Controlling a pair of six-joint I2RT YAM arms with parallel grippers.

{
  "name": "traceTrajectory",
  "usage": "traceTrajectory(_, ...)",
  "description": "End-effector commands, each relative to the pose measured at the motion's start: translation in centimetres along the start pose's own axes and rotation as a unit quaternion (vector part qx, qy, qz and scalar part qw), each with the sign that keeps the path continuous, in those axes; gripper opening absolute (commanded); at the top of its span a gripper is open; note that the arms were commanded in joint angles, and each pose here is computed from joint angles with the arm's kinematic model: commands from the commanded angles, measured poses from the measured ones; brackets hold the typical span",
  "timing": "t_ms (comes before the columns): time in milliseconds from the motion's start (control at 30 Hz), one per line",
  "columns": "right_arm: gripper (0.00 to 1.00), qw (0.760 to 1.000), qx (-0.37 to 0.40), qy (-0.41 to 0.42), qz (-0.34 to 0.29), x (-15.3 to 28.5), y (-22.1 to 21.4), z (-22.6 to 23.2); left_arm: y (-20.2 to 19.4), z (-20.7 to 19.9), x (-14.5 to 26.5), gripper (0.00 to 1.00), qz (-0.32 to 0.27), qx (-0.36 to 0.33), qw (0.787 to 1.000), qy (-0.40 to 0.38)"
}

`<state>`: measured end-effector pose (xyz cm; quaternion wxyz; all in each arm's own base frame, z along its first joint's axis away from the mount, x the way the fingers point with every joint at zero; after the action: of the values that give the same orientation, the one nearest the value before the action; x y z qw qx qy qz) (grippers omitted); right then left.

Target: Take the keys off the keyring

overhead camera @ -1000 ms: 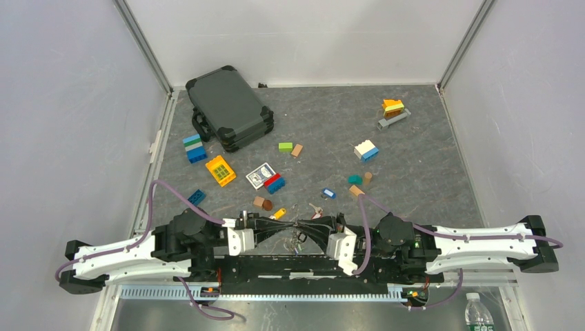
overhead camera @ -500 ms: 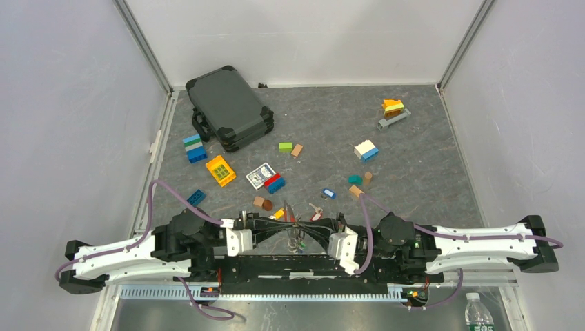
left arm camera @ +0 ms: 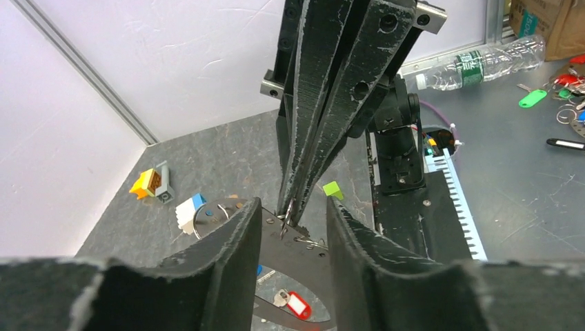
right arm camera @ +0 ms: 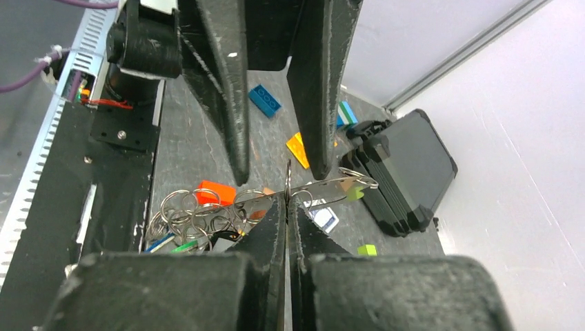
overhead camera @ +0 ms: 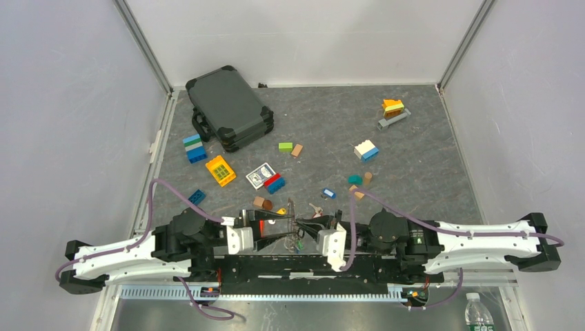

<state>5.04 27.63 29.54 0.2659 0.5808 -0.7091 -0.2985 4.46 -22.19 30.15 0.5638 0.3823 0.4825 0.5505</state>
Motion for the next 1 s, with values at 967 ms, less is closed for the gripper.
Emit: traceTrajectory(967,0.00,0.943,0.017,0.082,0.323,1.0,0.3,-4.1,-0.1,2.2,0.0,0.41,0.022,-0.031,0.996,0.076)
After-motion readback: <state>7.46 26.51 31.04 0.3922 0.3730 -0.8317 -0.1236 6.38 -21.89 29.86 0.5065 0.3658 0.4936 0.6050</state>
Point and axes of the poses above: each gripper's point midway between its finger pads, its own x axis back along the fingers, its own z axis along the line the jaws close on, y = z × x, the point moved 5 cm from there along x, back along the fingers, and after that the axes turned 8 degrees about x, right-handed, at the moved point
